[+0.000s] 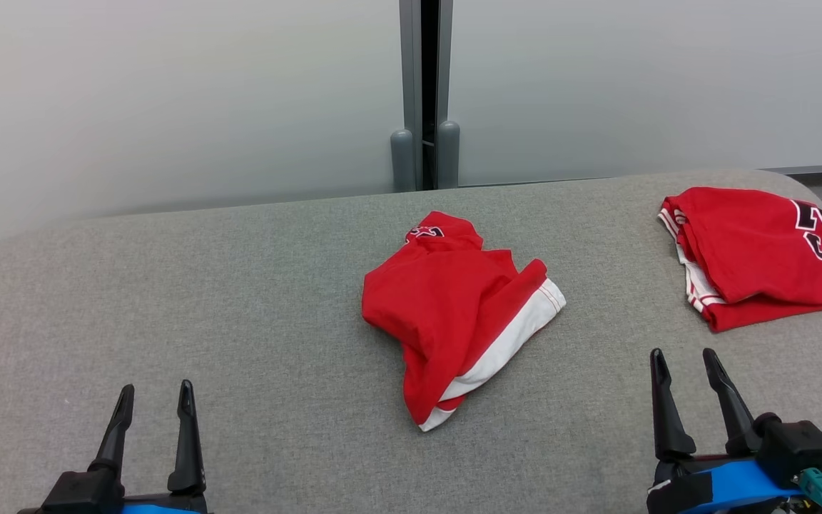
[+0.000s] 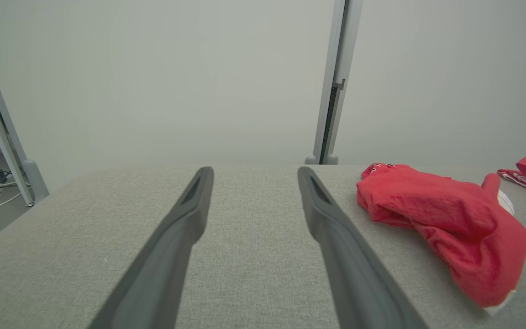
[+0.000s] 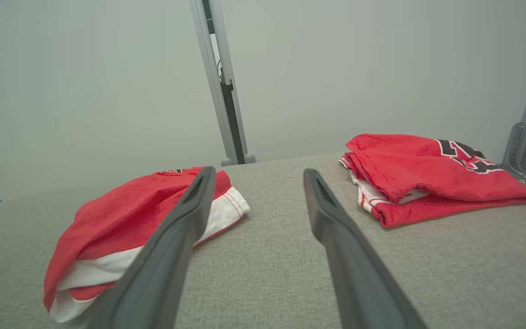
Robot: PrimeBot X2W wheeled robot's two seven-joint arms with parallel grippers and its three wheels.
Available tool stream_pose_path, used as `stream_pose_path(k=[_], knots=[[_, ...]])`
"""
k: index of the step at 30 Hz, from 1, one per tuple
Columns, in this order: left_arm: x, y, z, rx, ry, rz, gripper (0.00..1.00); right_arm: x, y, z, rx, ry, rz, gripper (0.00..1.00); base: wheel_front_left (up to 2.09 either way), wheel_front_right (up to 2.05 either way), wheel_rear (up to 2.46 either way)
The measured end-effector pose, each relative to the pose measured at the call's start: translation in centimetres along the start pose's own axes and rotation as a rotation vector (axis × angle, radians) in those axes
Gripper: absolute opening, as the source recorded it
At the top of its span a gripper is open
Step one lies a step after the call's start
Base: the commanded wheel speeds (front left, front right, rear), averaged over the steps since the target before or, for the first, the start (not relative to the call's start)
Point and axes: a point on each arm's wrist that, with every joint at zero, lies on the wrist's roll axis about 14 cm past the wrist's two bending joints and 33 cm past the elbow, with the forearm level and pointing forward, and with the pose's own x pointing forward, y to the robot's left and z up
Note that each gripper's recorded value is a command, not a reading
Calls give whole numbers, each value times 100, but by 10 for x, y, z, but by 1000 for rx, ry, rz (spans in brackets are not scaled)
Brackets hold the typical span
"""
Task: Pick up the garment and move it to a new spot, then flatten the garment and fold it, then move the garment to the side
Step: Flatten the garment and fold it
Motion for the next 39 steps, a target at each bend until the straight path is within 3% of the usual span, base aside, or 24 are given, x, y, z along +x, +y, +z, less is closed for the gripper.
stream_pose_path(k=[7,14,20,28,39], knots=[[1,0,-4,0,10,-2,100,8,-3,2,-24,-3,9,100,0,0,0],[14,-4,-8,0,16,-19,100,57,10,35,-92,-96,87,100,0,0,0],[26,-5,-13,-2,26,-21,100,101,27,31,-133,-74,154,100,0,0,0],[36,4,-19,-11,36,6,100,133,37,-31,-174,112,209,100,0,0,0],[40,21,-29,-1,60,65,100,125,28,-133,-170,436,196,100,0,0,0]])
